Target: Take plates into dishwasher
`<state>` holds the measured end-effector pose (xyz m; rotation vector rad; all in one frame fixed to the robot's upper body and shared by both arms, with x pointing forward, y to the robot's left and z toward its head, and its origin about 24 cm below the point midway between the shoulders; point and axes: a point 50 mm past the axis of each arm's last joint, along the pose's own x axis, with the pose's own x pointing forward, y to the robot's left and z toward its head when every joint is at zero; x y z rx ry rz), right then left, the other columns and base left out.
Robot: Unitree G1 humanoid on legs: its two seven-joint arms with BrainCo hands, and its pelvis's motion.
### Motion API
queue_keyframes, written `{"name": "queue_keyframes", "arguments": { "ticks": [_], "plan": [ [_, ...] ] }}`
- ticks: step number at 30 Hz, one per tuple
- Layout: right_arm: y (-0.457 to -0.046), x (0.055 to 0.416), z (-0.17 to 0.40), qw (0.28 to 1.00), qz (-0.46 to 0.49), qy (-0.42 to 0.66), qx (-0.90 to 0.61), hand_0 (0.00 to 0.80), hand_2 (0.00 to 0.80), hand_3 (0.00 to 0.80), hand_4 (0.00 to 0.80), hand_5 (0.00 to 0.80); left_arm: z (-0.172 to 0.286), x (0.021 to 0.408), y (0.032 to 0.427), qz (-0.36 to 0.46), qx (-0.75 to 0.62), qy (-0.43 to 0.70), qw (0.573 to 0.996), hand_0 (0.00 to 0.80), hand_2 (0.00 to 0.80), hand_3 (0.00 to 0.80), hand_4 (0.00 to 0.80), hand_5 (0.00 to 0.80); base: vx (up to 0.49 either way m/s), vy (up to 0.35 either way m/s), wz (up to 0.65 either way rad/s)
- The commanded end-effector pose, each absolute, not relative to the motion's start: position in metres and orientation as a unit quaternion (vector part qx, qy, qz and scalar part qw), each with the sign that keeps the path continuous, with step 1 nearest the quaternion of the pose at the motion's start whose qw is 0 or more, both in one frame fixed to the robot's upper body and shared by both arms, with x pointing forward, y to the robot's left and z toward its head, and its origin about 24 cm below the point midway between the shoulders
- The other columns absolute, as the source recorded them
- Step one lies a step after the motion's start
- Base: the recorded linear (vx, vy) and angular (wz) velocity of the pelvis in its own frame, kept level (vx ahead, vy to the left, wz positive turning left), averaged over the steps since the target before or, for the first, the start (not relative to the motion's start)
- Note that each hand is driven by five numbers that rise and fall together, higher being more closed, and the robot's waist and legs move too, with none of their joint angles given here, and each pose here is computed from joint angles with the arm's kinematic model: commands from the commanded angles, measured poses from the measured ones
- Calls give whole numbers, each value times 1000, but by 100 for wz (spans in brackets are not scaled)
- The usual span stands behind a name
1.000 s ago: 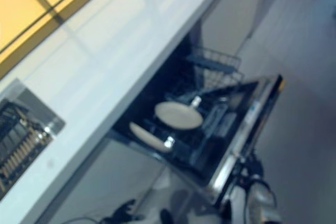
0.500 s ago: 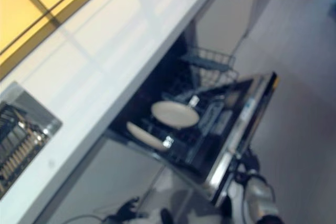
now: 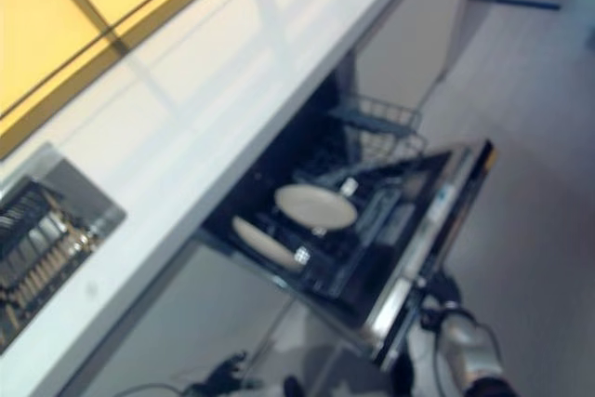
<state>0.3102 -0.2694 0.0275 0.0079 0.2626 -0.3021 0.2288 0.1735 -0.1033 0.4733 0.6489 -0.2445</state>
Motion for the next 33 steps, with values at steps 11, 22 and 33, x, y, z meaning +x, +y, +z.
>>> {"name": "queue_keyframes", "arguments": {
  "ticks": [11,22,33],
  "plan": [
    [-134,368,107,994,104,-10,39,0,0,0,0,0,-109,216,200,-102,246,340,902,0,0,0,0,0,108,55,4],
    [-123,372,122,988,141,-39,49,0,0,0,0,0,-111,207,216,-81,253,361,894,0,0,0,0,0,105,22,2],
    [-117,378,147,984,151,-76,50,0,0,0,0,0,-110,205,228,-73,258,373,888,0,0,0,0,0,44,4,6]
  ]
}}
